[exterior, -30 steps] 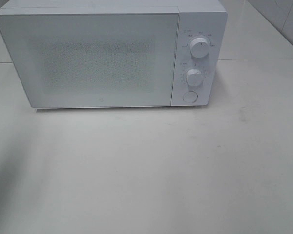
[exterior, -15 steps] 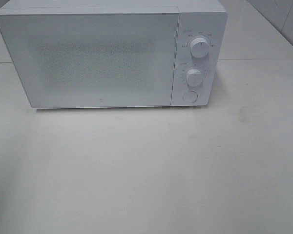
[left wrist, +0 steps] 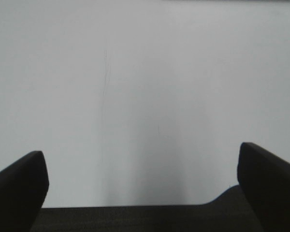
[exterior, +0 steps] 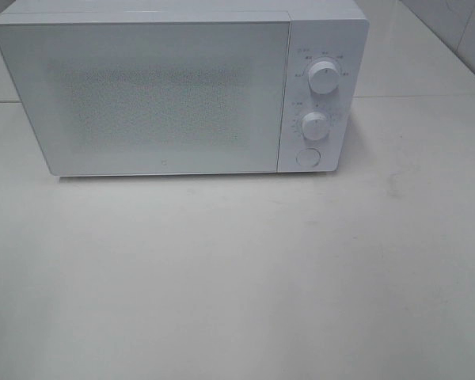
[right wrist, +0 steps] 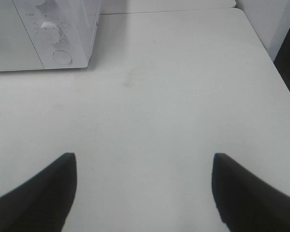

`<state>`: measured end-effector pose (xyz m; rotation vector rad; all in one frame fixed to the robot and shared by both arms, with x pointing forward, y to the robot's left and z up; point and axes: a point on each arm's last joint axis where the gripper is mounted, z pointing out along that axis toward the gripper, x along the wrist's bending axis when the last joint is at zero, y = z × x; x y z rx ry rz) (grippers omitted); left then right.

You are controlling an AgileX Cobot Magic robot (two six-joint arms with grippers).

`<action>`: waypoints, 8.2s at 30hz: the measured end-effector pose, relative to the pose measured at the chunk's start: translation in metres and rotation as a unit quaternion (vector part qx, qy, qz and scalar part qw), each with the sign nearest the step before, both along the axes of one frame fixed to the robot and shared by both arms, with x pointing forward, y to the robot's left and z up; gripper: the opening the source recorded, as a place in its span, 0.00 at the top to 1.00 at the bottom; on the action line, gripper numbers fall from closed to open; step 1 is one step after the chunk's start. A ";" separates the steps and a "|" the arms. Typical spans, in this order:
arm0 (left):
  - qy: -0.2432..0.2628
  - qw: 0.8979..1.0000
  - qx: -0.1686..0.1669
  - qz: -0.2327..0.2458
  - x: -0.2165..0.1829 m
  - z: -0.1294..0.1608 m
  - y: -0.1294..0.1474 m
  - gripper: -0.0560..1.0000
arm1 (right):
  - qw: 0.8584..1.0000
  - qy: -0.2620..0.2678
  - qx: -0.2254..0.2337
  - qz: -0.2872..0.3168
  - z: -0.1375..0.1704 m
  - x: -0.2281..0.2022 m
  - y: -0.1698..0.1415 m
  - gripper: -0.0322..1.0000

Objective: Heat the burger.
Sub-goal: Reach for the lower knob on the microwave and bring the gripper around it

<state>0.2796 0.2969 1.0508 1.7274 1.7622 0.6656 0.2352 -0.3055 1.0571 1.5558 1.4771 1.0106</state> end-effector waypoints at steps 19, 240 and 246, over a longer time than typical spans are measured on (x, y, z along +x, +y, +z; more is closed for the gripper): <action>-0.082 0.997 -0.001 0.003 -0.023 0.005 0.000 0.02 | 1.000 0.000 0.000 0.000 0.000 0.000 0.000 0.24; -0.163 0.987 0.000 0.003 -0.049 0.006 -0.001 0.02 | 0.986 -0.162 -0.030 -0.033 -0.160 0.324 0.177 0.55; -0.163 0.987 0.000 0.003 -0.049 0.006 -0.001 0.02 | 0.986 -0.162 -0.021 -0.035 -0.160 0.324 0.177 0.55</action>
